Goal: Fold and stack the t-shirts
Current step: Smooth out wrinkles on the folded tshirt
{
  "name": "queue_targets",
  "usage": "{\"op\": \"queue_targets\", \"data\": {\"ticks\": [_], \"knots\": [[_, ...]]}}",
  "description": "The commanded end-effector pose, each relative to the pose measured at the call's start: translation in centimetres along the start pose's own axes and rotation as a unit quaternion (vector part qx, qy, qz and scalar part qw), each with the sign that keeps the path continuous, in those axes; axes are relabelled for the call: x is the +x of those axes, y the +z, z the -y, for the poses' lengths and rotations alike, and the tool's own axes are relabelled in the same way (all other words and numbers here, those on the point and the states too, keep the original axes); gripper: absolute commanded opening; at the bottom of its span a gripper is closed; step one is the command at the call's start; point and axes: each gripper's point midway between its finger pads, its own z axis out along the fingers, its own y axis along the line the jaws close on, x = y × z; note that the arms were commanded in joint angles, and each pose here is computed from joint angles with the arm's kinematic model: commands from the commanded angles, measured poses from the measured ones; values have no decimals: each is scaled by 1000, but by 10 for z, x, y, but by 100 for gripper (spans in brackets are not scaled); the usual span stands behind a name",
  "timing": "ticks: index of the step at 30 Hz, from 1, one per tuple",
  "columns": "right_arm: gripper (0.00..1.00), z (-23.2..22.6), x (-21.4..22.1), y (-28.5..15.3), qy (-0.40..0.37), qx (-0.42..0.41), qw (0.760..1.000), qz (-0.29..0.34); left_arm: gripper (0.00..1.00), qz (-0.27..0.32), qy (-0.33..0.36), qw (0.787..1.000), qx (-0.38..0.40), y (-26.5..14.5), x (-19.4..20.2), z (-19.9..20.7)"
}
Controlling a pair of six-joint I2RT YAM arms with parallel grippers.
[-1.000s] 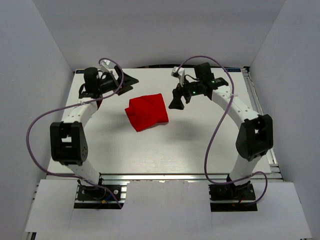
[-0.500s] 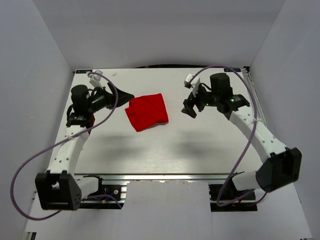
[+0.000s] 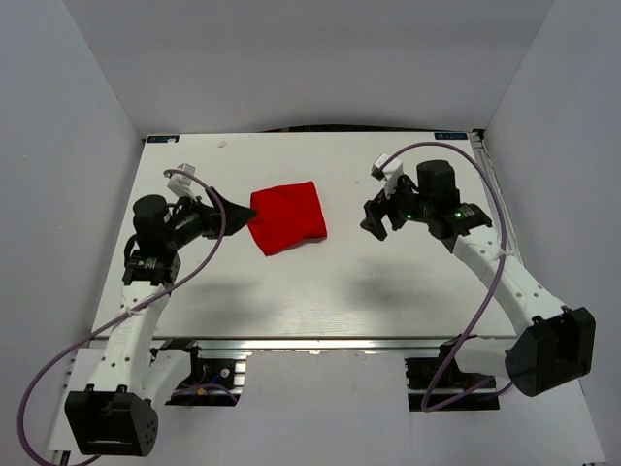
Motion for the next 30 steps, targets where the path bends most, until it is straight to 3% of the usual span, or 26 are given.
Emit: {"op": "queue_targets", "data": {"ticks": [1, 8, 30], "knots": [[89, 10, -17, -11, 22, 36, 998, 37, 98, 10, 9, 1000, -9, -4, -1, 0], [89, 18, -10, -12, 68, 63, 995, 38, 98, 15, 8, 1000, -10, -7, 0, 1], [89, 28, -8, -10, 83, 89, 992, 44, 98, 19, 2, 1000, -23, -10, 3, -3]]}}
